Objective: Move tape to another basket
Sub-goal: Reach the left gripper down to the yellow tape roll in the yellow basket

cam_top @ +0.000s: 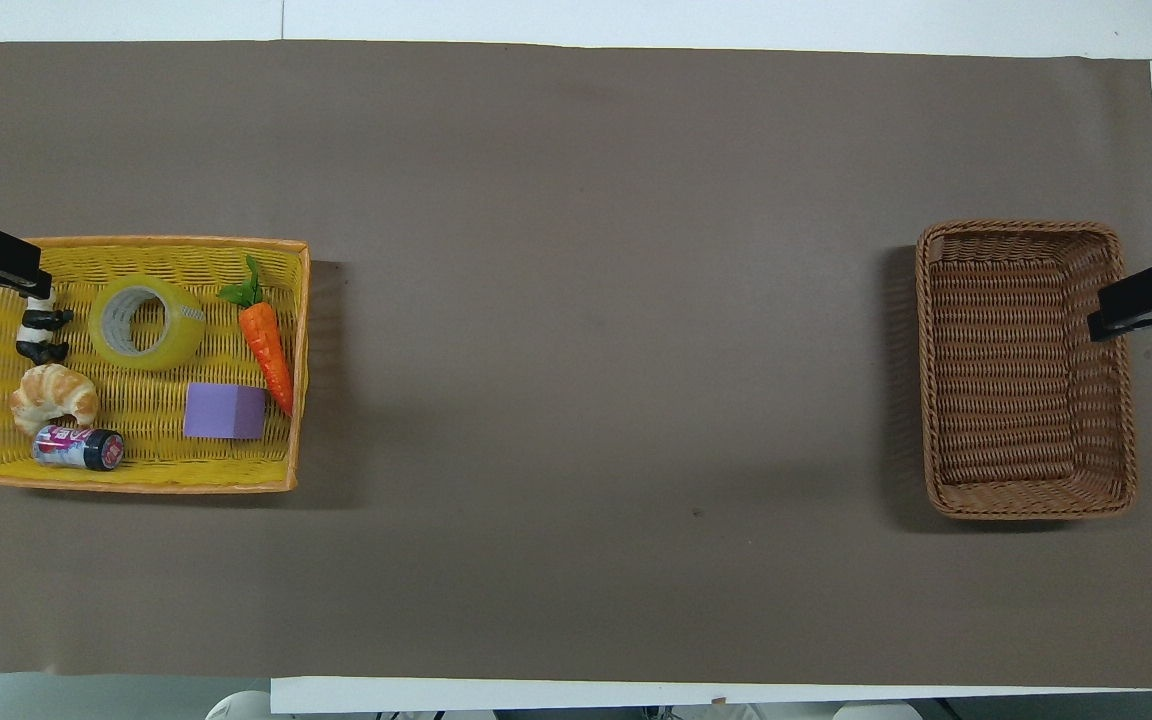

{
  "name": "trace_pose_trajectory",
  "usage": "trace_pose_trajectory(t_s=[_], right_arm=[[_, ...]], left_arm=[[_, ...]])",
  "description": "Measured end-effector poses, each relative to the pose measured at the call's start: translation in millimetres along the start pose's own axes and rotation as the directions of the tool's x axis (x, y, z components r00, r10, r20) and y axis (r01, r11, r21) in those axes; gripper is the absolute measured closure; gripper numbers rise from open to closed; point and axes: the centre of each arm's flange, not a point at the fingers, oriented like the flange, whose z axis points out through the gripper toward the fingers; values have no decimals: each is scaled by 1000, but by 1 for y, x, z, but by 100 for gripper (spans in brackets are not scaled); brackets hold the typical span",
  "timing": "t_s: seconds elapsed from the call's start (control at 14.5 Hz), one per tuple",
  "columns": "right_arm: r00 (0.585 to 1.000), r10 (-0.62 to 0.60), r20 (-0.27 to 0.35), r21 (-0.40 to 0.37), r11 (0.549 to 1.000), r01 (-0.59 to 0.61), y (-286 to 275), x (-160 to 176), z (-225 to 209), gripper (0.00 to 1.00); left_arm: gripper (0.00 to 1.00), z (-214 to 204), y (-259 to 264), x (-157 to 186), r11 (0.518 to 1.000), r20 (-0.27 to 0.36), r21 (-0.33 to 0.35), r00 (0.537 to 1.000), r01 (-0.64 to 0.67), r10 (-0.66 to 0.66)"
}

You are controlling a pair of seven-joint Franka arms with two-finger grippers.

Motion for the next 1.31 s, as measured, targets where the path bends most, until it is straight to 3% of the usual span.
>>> trace_pose_trajectory(t_s=[0.48,0.62,0.76,0.89,1.1,1.17,1.31], right_arm=[[1000,0,0,0,1000,0,0,0,0,0],[1000,0,0,0,1000,0,0,0,0,0],[1000,0,0,0,1000,0,0,0,0,0],[1000,0,0,0,1000,0,0,0,0,0],[1000,0,0,0,1000,0,0,0,0,0],[1000,0,0,0,1000,0,0,0,0,0],[1000,0,0,0,1000,0,0,0,0,0]], left_arm=[[0,1,-19,-1,999,1,1,999,43,-43],[0,14,-43,4,996,-59,-2,995,85,-85],[0,53,-65,10,993,-117,-6,986,120,-120],[1,98,-70,16,992,-126,-8,984,128,-128],[9,166,-69,21,992,-145,-10,982,125,-125],[17,188,-68,20,992,-152,-11,980,124,-125],[18,221,-73,19,991,-159,-14,978,134,-134]])
